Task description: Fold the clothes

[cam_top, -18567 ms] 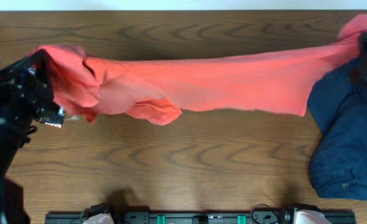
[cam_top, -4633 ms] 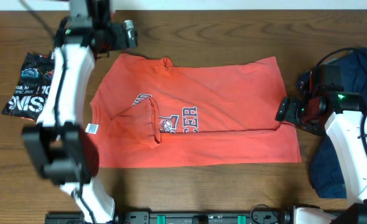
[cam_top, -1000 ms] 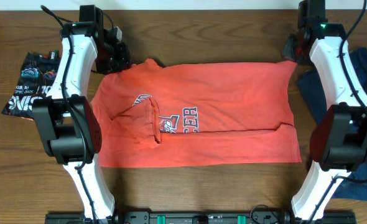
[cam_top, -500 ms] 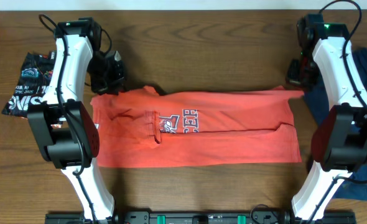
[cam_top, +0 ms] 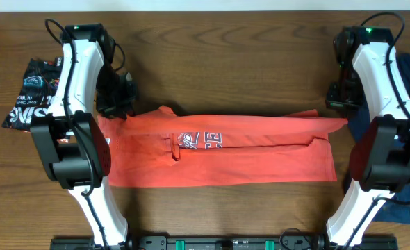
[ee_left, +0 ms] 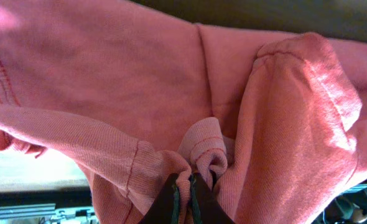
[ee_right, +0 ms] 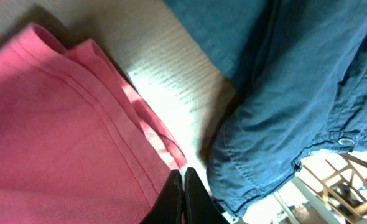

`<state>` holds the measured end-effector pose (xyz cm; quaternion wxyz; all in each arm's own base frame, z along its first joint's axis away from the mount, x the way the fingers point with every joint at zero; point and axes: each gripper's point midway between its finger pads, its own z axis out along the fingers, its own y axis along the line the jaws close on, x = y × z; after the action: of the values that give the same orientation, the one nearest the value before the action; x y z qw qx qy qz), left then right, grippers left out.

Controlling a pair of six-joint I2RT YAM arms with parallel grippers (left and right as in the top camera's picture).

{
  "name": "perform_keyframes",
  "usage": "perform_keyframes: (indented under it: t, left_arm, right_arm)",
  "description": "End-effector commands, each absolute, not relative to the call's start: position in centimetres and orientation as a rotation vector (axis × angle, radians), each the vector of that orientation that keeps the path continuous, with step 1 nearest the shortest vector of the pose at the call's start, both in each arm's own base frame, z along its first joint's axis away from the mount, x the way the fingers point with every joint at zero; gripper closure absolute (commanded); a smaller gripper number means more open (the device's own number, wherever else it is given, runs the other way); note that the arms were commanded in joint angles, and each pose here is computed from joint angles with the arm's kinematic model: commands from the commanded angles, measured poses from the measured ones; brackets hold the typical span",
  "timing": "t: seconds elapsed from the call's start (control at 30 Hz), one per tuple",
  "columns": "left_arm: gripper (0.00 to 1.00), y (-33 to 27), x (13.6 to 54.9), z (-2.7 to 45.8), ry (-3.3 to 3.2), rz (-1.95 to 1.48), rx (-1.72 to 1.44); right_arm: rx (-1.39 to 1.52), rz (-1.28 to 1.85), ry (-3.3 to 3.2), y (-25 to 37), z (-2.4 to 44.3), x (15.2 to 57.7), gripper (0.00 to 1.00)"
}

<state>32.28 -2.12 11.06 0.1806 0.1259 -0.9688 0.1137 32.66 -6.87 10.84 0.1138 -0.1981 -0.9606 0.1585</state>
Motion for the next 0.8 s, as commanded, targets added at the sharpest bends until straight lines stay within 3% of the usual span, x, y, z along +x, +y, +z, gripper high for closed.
perform_keyframes:
  t: [0.0, 0.47, 0.67, 0.77]
  left_arm:
    - [0.94, -1.6, 30.7, 11.7, -2.731, 0.283, 0.359]
    - [0.92, -1.9, 26.1, 9.5, -2.811, 0.296, 0.364]
    - [0.83, -1.8, 24.7, 8.1, -2.767, 0.276, 0.364]
    - [0.64, -1.1, 24.4, 8.0, -2.762, 0.212, 0.355]
  right_arm:
    - [-0.553, 0.449, -2.797, -6.9, 10.9, 31.5, 0.99]
    - [-0.478, 0.311, -2.699, -5.0, 7.1, 27.4, 0.99]
    - [-0.466, 0.311, -2.657, -4.8, 6.3, 26.0, 0.99]
    - [-0.466, 0.312, -2.653, -4.9, 6.3, 25.9, 0.99]
